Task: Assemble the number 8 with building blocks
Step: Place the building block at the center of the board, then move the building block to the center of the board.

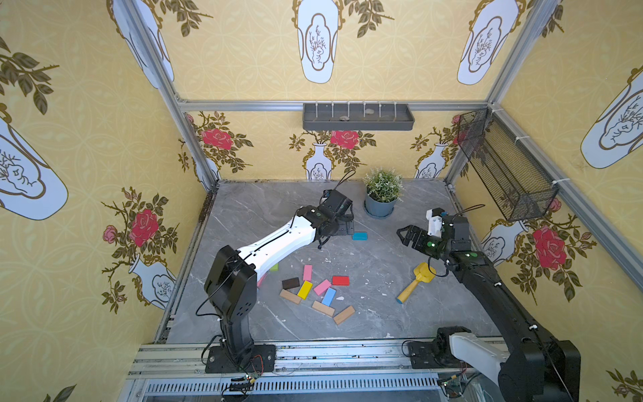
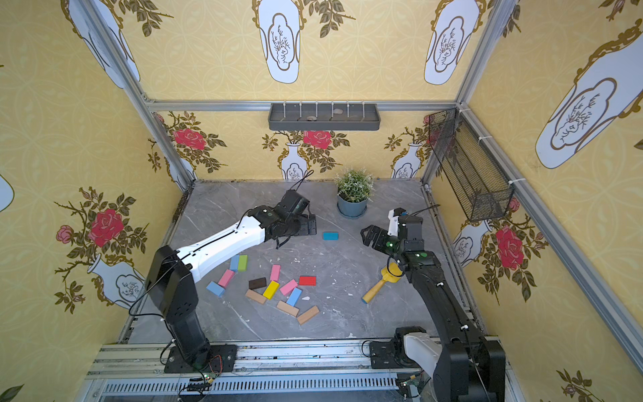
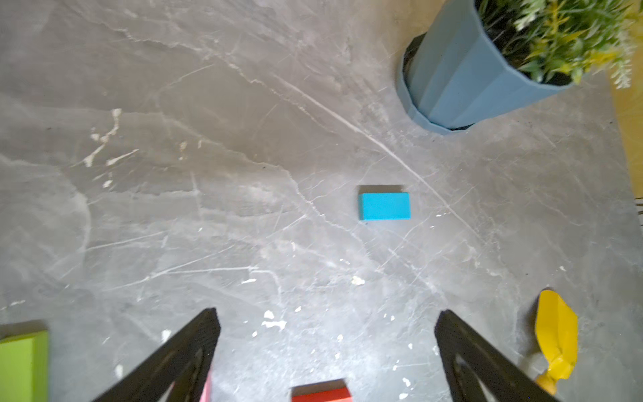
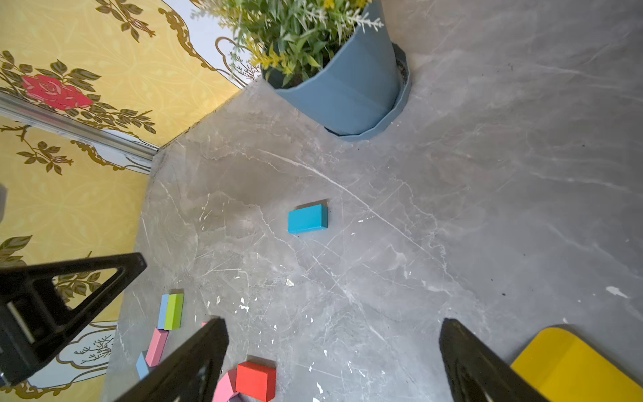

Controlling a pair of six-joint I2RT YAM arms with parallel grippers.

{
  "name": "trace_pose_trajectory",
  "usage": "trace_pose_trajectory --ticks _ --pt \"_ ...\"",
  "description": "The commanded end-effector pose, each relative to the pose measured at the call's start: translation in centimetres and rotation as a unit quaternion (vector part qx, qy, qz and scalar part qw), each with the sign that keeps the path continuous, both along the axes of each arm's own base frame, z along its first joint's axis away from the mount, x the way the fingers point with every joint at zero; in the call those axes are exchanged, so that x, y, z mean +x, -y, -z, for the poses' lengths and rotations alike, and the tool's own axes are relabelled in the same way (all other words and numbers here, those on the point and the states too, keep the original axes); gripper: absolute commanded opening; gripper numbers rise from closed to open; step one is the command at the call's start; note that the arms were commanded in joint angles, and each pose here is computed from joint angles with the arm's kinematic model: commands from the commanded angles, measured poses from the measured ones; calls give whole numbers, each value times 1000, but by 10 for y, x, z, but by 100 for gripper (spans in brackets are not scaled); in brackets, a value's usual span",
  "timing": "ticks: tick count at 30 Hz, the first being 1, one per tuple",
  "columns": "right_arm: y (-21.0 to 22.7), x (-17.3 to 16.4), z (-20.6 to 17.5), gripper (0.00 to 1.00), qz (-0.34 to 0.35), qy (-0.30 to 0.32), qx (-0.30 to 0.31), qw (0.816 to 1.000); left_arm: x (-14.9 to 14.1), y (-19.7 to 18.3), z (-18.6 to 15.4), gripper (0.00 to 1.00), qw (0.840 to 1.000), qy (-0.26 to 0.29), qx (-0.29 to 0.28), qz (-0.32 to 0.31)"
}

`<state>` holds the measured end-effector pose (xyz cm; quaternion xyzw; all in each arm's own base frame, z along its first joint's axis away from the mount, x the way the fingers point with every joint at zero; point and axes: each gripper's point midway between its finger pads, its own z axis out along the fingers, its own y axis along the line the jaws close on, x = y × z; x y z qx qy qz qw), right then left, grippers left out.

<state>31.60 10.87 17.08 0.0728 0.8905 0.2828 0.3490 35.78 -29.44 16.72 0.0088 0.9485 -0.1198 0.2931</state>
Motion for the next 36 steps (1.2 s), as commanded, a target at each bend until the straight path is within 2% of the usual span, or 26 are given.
trace_pose_trajectory --ticks 1,7,12,14,18,22,27,32,36 --pt "-8 -2 8 98 -5 -24 8 1000 -5 -20 2 100 1000 14 -6 -6" --pt "-47 -10 30 98 -49 -56 -3 997 -34 -71 9 100 999 11 -10 -33" --pt "-105 -23 38 97 -159 -51 -57 984 -54 -107 -1 100 998 22 -20 -56" --pt "-129 -33 44 98 -222 -48 -88 970 -61 -120 -11 100 997 31 -19 -64" --pt "-168 -53 52 98 -339 -27 -149 928 -74 -143 -39 100 996 58 -18 -69" --pt "-191 -64 60 98 -418 -13 -164 894 -84 -159 -62 100 995 76 -16 -58" --pt "-209 -78 82 98 -486 -21 -180 855 -95 -162 -72 100 997 65 -22 -21" --pt "-223 -89 98 98 -526 -37 -184 830 -103 -152 -67 100 998 39 -25 40" --pt "-227 -93 109 95 -538 -51 -195 819 -101 -162 -57 100 998 48 0 48"
